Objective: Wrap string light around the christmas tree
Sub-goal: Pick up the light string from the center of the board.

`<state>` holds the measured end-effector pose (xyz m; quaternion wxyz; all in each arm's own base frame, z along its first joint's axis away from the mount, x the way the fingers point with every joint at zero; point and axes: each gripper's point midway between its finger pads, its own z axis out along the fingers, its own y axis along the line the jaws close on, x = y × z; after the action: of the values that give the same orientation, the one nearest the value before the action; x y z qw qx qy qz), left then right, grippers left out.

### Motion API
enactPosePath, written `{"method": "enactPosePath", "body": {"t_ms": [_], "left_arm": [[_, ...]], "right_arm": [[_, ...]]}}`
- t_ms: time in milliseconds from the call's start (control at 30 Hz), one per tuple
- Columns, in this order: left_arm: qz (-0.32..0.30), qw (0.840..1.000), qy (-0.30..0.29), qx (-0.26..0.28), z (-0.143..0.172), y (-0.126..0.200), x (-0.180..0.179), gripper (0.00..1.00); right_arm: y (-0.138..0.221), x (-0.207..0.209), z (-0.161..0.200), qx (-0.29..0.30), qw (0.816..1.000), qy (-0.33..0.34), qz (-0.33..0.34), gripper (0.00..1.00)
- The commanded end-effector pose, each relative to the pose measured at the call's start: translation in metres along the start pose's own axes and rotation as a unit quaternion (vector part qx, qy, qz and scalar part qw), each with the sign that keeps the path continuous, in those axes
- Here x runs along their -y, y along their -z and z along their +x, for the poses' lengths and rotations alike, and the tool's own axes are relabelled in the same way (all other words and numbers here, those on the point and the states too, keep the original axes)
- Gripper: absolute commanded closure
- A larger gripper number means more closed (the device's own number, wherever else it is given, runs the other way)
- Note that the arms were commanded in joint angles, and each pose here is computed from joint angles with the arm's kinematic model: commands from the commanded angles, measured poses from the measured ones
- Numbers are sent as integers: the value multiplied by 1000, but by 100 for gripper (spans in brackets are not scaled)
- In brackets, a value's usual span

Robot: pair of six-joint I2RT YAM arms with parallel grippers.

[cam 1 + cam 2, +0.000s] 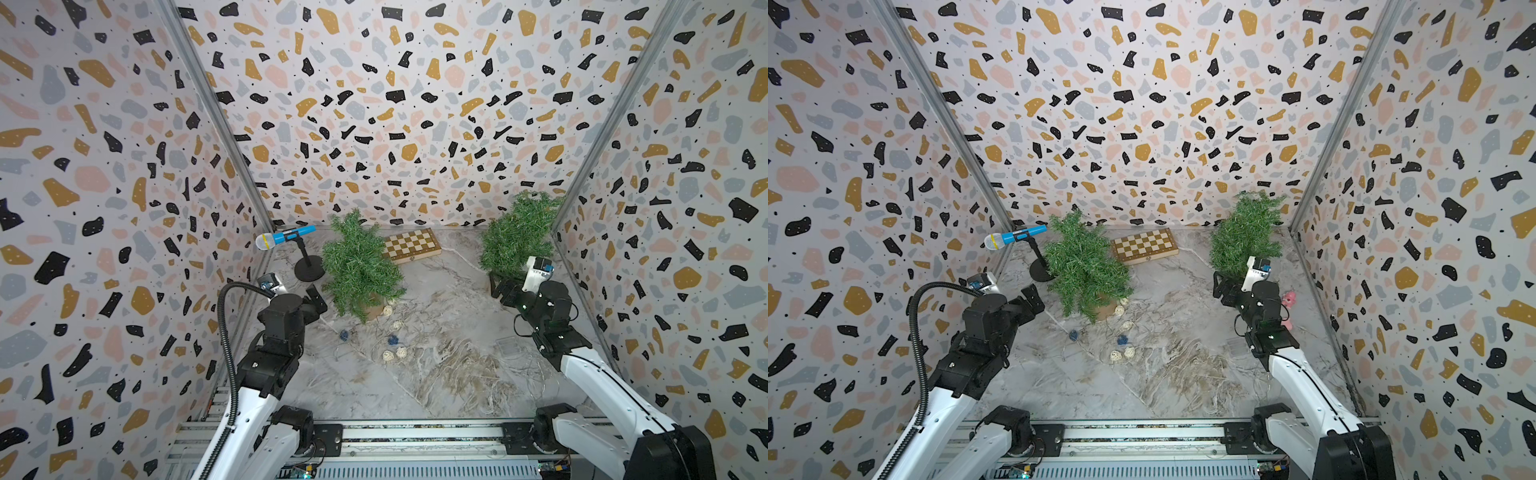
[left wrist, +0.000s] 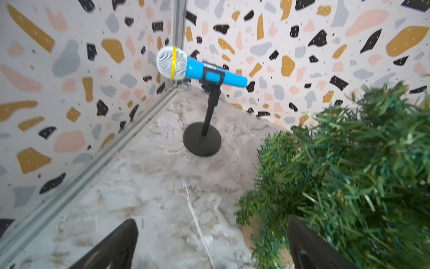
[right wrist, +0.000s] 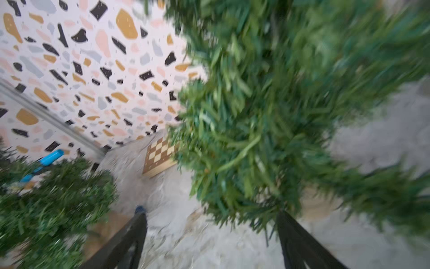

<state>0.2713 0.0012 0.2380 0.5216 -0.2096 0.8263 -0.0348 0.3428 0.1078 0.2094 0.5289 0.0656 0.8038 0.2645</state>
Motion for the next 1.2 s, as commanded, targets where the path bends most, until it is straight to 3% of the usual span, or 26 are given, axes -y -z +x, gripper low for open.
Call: {"method": "enactPosePath", "body": {"t_ms": [0,167,267,333,467,600,767,933,1033,1167], "left_arm": [[3,991,19,-136,49,11,-2,1],[-104,968,36,-224,81,29,-38,8],[-149,963,38,-221,90,34,-58,11],[-142,962,33,-232,97,31,-56,13],[-107,946,-3,-307,132,20,-35,15],[-63,943,-43,-324,151,7,-10,14],[-44,936,-61,-344,176,-17,1,14],[-17,928,-58,-367,200,-42,17,24],[-23,926,-70,-370,208,-54,16,39],[-62,933,-81,-345,191,-52,2,80]], "right_arm": [[0,-37,36,-92,994,-30,-47,12],[2,-88,75,-141,987,22,-69,12],[4,-121,99,-171,979,67,-87,12],[5,-143,113,-185,971,103,-106,12],[3,-178,142,-220,948,175,-147,14],[-4,-189,179,-264,924,228,-156,18],[-15,-186,206,-297,910,243,-158,24],[-18,-191,222,-314,902,241,-171,25],[-19,-189,224,-313,904,242,-165,26],[-19,-185,216,-300,909,245,-154,25]]}}
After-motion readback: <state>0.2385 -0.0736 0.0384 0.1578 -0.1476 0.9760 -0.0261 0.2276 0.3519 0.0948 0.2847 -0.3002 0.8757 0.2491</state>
